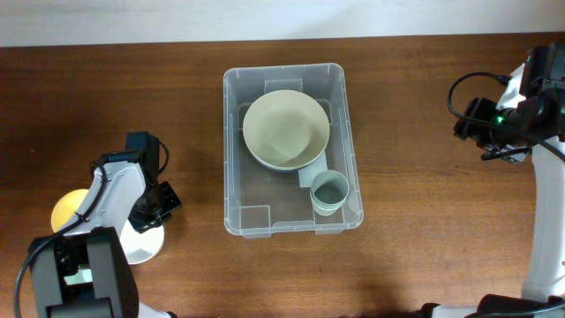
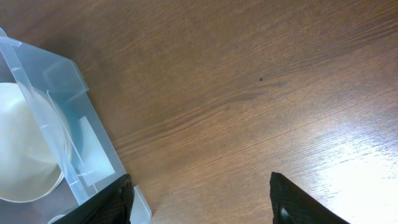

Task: Pack container
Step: 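Grasp the small white bowl rim with the left gripper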

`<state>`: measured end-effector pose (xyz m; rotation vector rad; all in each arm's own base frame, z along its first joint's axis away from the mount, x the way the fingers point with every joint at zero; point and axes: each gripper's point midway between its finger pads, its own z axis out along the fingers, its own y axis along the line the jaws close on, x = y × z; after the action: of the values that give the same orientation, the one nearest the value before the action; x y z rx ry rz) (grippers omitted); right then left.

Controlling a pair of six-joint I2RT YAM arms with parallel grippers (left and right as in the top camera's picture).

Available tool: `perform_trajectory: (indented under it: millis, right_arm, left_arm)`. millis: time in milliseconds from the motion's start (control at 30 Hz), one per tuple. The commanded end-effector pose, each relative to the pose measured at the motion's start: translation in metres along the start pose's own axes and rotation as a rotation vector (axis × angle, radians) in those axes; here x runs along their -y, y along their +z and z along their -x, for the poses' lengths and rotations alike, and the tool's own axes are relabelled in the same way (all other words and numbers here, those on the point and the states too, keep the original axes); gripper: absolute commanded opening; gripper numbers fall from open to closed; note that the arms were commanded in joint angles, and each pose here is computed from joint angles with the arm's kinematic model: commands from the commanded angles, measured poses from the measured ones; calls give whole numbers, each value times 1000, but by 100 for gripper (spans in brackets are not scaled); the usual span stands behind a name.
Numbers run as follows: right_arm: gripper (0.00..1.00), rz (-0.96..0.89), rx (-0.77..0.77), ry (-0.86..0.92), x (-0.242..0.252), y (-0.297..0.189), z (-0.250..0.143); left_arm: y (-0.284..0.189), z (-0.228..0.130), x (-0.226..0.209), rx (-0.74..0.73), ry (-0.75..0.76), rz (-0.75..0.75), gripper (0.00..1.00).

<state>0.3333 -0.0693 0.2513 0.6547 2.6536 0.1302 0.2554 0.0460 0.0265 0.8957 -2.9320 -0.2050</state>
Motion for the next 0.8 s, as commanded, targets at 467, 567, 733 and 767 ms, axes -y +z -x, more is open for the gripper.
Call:
perform_trajectory:
  millis: [467, 567, 733, 767]
  right_arm:
    - [66, 2, -6, -13, -2, 2, -1]
    - [66, 2, -6, -13, -2, 2, -1]
    - [66, 2, -6, -13, -2, 2, -1]
    - [66, 3, -6, -13, -2, 2, -1]
  left_arm:
    - [-166, 9, 75, 275, 289, -241, 1]
    - [-193, -30, 110, 301, 465, -312, 0]
    - [-202, -104, 159, 297, 735, -359, 0]
    - [-203, -119, 168, 301, 788, -369, 1]
